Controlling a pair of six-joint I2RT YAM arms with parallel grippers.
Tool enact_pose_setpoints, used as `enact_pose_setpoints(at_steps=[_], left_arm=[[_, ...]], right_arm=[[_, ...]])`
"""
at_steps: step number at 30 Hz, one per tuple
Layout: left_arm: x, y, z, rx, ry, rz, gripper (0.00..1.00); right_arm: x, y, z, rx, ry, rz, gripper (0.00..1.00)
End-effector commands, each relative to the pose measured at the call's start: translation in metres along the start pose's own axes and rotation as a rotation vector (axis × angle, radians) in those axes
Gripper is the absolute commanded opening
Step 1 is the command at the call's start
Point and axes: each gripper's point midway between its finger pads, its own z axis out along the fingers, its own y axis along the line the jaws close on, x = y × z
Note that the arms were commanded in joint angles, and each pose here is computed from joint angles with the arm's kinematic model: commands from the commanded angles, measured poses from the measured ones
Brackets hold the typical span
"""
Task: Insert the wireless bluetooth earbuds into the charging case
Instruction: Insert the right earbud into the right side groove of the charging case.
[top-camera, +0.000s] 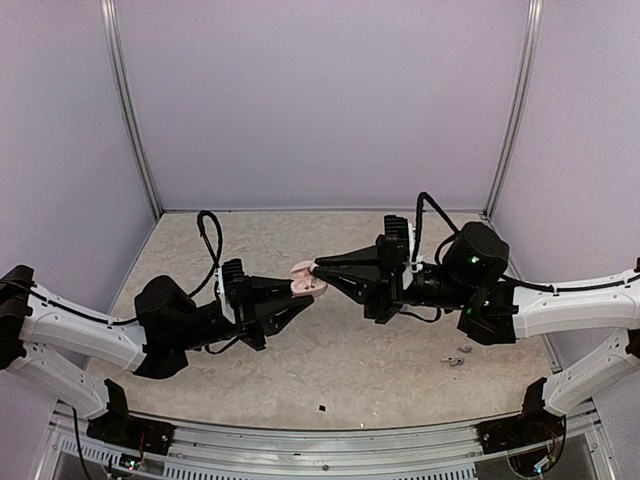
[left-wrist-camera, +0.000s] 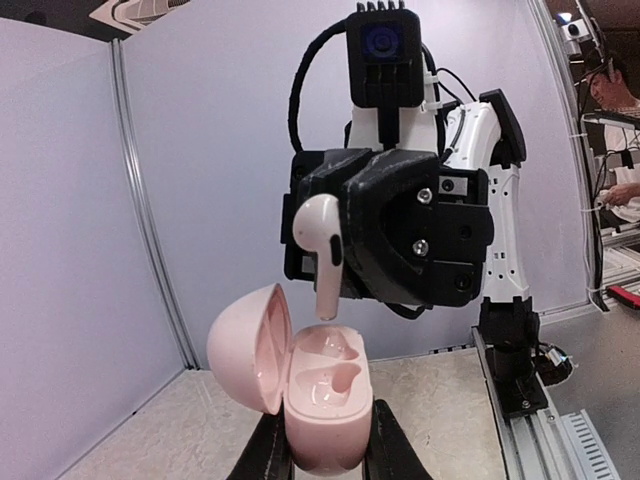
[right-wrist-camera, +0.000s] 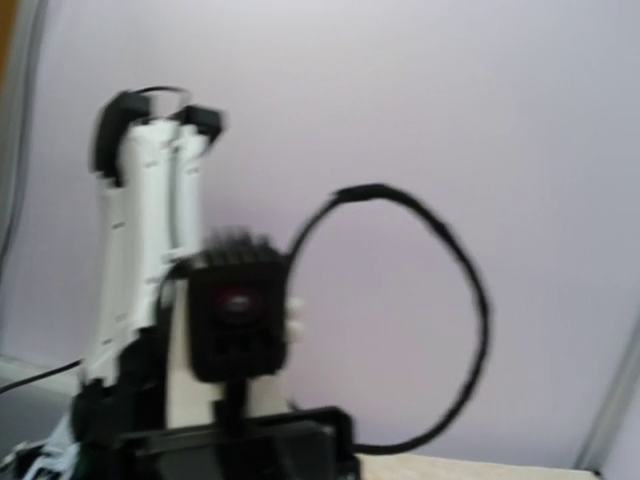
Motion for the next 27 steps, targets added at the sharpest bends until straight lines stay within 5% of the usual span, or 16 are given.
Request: enact_pose_setpoints(at_steps=[1, 27], left_arm=[[-0.017, 0.013, 0.002, -0.093, -0.057, 0.037, 0.01], [-0.020, 0.033, 0.002, -0.248, -0.068, 0.049, 0.01]], right_arm=[[-0.008, -0.018, -0.002, 0.147, -0.050, -0.004, 0.05], [0.003, -0.033, 0.008, 0.234, -0.115, 0.093, 0.04]])
